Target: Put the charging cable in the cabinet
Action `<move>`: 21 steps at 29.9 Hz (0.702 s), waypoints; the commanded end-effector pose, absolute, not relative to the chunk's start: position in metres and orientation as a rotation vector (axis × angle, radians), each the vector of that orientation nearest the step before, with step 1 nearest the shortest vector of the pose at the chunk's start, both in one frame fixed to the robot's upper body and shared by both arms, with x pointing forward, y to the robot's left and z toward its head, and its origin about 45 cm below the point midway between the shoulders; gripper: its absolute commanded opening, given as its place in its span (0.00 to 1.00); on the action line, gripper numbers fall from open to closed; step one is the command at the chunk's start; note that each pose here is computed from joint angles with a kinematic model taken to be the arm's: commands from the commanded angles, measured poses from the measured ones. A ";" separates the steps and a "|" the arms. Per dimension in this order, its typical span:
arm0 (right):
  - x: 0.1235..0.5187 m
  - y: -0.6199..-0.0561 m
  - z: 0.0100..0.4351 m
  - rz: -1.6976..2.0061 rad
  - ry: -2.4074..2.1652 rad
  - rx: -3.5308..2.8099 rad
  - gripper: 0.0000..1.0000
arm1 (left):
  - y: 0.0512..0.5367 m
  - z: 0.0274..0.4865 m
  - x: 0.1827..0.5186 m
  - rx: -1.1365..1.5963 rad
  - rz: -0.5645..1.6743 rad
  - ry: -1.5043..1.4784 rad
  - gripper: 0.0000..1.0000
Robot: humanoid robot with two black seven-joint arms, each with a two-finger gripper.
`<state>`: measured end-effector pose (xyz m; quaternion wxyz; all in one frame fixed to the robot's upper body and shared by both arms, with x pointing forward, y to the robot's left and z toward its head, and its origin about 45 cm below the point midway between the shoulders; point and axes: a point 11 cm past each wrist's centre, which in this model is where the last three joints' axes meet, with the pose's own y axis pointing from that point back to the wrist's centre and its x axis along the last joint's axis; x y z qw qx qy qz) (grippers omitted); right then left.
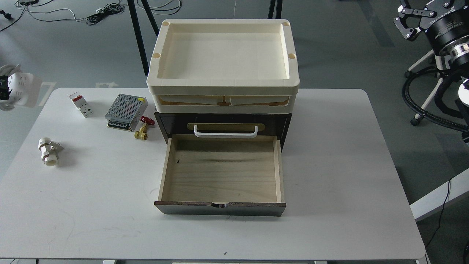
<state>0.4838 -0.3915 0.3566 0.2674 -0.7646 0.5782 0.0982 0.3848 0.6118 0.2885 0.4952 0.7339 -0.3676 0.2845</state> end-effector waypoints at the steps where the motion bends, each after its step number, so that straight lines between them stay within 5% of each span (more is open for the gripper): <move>1: 0.483 -0.396 0.359 0.255 1.567 -2.060 0.99 | 0.635 0.309 0.362 1.794 0.724 -0.869 0.10; 13: 0.481 -0.399 0.357 0.255 1.578 -2.058 0.99 | 0.572 0.386 0.298 1.461 0.680 -0.861 0.10; 21: 0.477 -0.408 0.352 0.258 1.602 -2.055 0.99 | 0.530 0.381 0.243 1.386 0.555 -0.801 0.10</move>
